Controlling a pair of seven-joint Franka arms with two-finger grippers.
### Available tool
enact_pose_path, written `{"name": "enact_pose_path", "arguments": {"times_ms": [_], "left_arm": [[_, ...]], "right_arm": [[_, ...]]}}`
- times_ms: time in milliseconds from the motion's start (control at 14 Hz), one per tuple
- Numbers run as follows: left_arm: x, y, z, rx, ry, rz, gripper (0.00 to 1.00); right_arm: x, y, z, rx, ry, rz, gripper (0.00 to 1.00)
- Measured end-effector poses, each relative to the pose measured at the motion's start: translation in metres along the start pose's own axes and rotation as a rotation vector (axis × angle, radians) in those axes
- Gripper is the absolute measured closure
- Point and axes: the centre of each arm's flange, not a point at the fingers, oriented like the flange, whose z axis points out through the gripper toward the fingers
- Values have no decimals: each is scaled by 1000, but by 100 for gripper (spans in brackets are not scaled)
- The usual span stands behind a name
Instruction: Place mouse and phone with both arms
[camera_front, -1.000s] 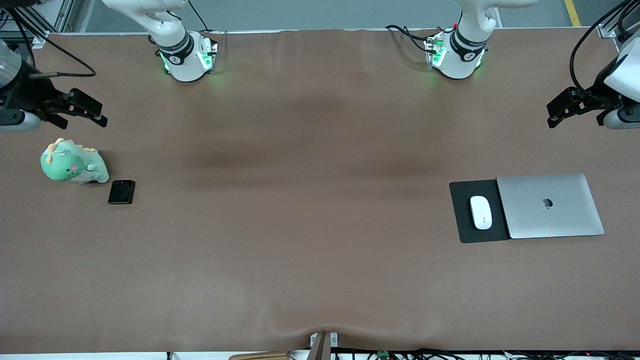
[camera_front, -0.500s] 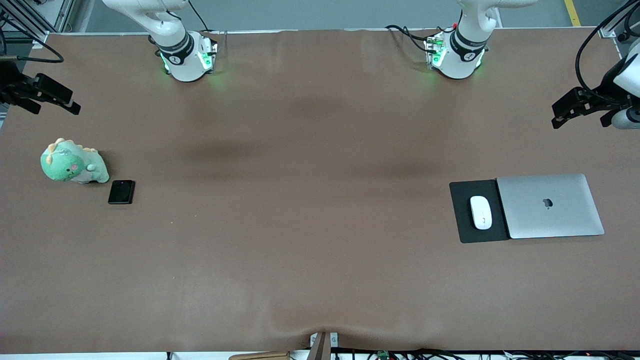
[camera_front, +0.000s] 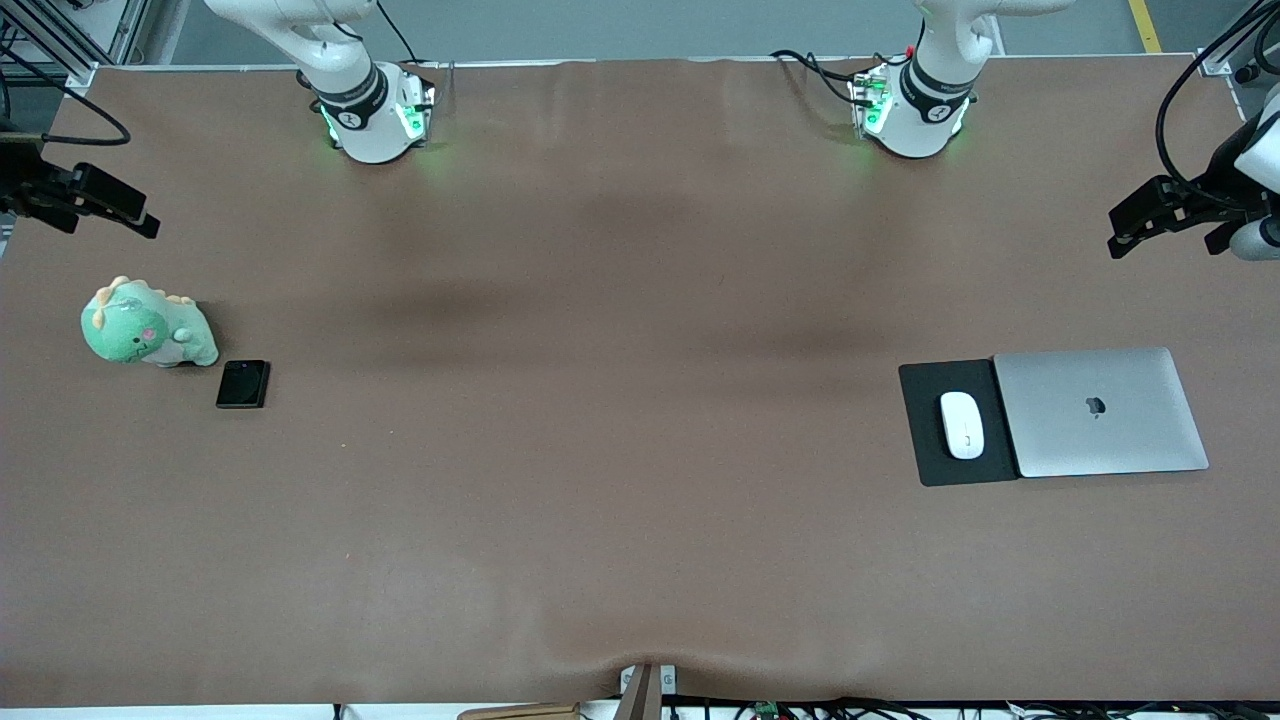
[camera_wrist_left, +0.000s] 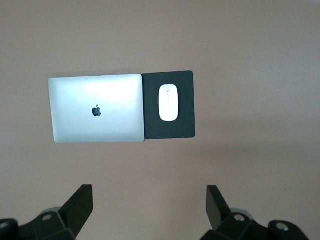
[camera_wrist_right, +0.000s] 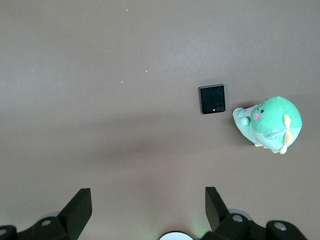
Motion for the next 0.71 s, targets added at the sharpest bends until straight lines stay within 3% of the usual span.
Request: {"name": "enact_pose_path", "arguments": {"times_ms": [714], "left_arm": [[0,-8,1,1,-2,-15,0]], "right_arm": [[7,-5,-5,-7,-26,-30,0]]}}
